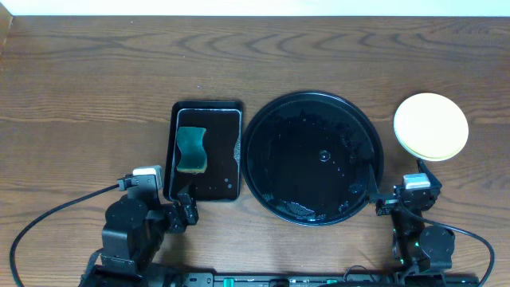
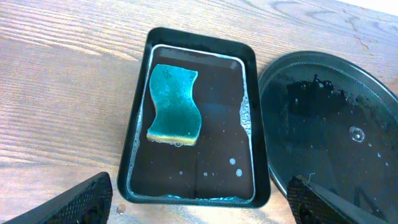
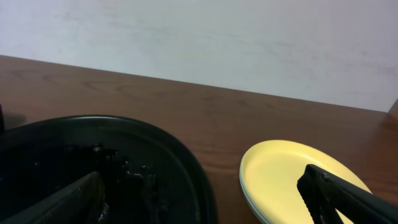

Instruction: Clean dirty plates on tray and stack at the side

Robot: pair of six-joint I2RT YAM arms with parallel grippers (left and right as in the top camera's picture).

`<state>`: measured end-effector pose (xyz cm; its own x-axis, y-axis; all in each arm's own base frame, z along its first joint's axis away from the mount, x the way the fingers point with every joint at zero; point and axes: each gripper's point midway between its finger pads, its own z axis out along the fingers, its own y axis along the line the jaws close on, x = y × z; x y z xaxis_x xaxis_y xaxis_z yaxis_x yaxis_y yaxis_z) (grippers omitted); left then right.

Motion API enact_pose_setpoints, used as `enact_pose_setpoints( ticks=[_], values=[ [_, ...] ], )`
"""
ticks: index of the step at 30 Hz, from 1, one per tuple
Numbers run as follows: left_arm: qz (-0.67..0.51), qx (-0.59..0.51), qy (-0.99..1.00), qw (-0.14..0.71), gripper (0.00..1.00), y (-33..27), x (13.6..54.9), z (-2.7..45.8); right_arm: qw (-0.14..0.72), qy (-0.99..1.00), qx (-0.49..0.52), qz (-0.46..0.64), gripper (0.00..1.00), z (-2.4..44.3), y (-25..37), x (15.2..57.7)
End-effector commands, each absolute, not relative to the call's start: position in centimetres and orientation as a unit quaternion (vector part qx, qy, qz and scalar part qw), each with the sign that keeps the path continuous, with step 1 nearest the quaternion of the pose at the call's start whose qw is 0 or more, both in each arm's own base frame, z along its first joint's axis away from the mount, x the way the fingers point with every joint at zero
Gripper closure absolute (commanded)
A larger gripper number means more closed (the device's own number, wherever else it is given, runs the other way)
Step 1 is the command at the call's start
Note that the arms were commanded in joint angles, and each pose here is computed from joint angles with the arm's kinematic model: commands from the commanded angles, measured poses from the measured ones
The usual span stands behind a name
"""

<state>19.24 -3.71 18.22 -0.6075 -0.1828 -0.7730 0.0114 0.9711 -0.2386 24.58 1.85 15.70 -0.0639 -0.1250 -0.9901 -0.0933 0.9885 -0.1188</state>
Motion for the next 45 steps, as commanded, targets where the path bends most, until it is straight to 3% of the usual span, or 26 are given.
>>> enact_pose_setpoints(
  ticks=[1, 6, 15, 26, 36, 45],
  values=[
    [-0.108, -0.038, 0.897, 0.428, 0.1, -3.8, 18.7, 17.5, 0.68, 0.729, -0.073, -0.023, 0.01, 15.7, 1.4, 24.6],
    [-0.098, -0.043, 0.888, 0.447, 0.1, -3.4, 19.1, 17.2, 0.68, 0.729, -0.073, -0.023, 0.01, 15.7, 1.4, 24.6],
    [-0.084, -0.01, 0.817, 0.571, 0.1, -3.0, 21.7, 15.9, 0.68, 0.729, -0.073, -0.023, 0.01, 15.7, 1.4, 24.6],
    [-0.013, 0.054, 0.683, 0.729, 0.1, -2.0, 24.4, 19.6, 0.68, 0.729, -0.073, -0.023, 0.01, 15.7, 1.4, 24.6],
    [-0.001, 0.055, 0.753, 0.655, 0.1, -1.4, 24.4, 14.0, 0.68, 0.729, -0.073, -0.023, 0.01, 15.7, 1.4, 24.6],
    [-0.001, 0.055, 0.755, 0.654, 0.1, -1.4, 24.4, 13.9, 0.68, 0.729, -0.073, -0.023, 0.01, 15.7, 1.4, 24.6]
  ],
)
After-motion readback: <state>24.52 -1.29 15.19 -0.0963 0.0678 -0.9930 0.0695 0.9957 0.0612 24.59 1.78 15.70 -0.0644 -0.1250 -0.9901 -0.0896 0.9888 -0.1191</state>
